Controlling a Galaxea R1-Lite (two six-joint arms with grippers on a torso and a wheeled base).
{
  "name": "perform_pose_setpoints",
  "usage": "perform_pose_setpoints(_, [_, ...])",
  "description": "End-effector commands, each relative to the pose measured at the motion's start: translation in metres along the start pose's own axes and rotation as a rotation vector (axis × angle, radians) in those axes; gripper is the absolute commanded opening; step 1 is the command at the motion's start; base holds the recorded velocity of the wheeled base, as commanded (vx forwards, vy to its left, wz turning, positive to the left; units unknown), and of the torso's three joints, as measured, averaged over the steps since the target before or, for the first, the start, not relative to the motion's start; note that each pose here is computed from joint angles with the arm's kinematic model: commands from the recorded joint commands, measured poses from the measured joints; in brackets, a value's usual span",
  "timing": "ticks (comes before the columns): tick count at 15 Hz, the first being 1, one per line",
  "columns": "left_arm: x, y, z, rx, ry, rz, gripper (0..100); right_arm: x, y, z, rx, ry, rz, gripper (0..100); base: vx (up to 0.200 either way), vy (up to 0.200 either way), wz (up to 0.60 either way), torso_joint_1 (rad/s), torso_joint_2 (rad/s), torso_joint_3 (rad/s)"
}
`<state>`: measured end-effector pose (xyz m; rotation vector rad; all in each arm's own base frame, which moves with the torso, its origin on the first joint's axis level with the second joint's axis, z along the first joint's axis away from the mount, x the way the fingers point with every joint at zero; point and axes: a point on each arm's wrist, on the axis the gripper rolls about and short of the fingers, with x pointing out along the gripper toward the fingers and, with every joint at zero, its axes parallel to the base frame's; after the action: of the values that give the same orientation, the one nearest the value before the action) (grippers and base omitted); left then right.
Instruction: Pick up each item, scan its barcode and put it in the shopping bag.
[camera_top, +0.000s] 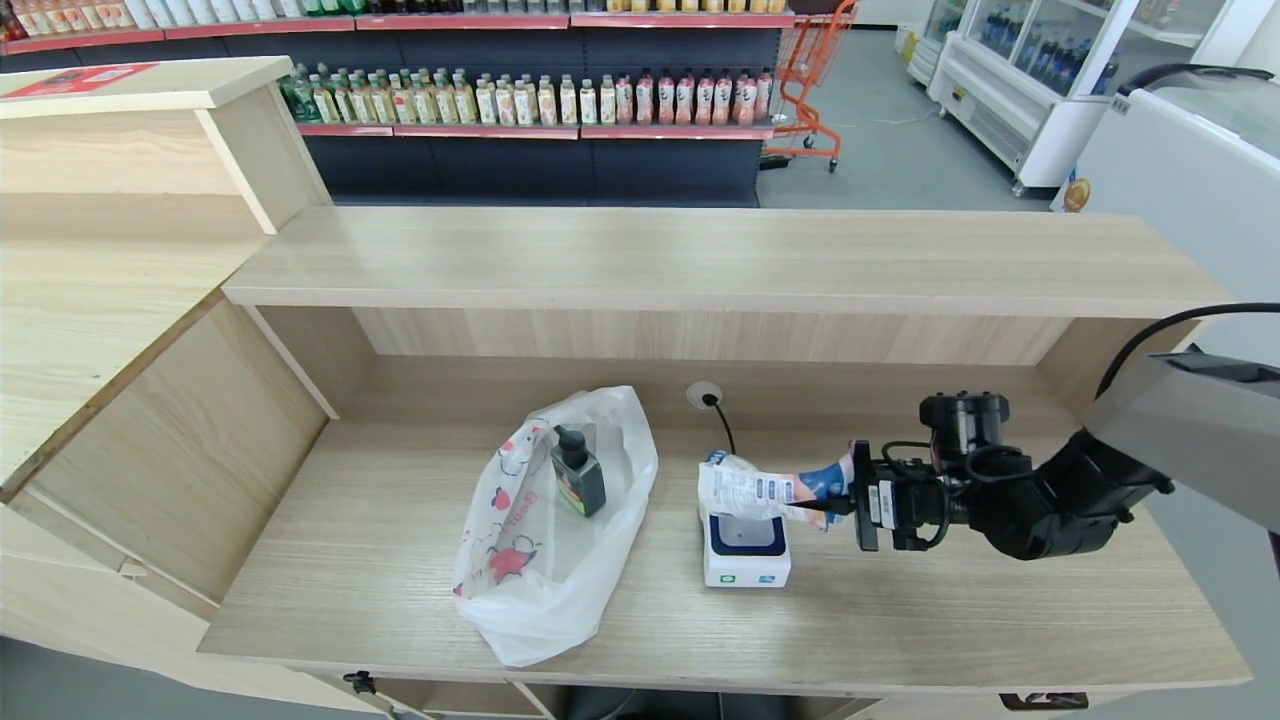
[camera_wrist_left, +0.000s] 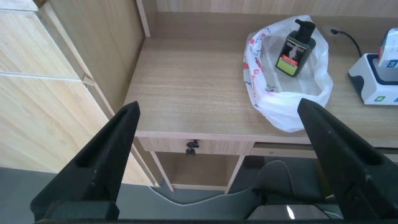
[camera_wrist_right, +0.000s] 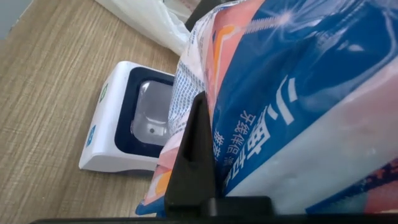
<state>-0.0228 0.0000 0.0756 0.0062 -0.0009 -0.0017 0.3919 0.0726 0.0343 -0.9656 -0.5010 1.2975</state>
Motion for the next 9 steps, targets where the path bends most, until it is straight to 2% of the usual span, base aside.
perform_pose_setpoints(1, [0.0001,0.0000,0.0001,0.000,0.001,0.000,100,0.0020,0.0023,-0.0031,0.004,0.003,0.003,0,0.000,0.000,0.00,0.000,0.00,0.000])
perform_pose_setpoints(9, [0.0000,0.0000,0.0000,0.000,-0.001,0.000,100,0.0010,0.0013,0.0035,0.000,0.000,0.005,0,0.000,0.000,0.00,0.000,0.00,0.000])
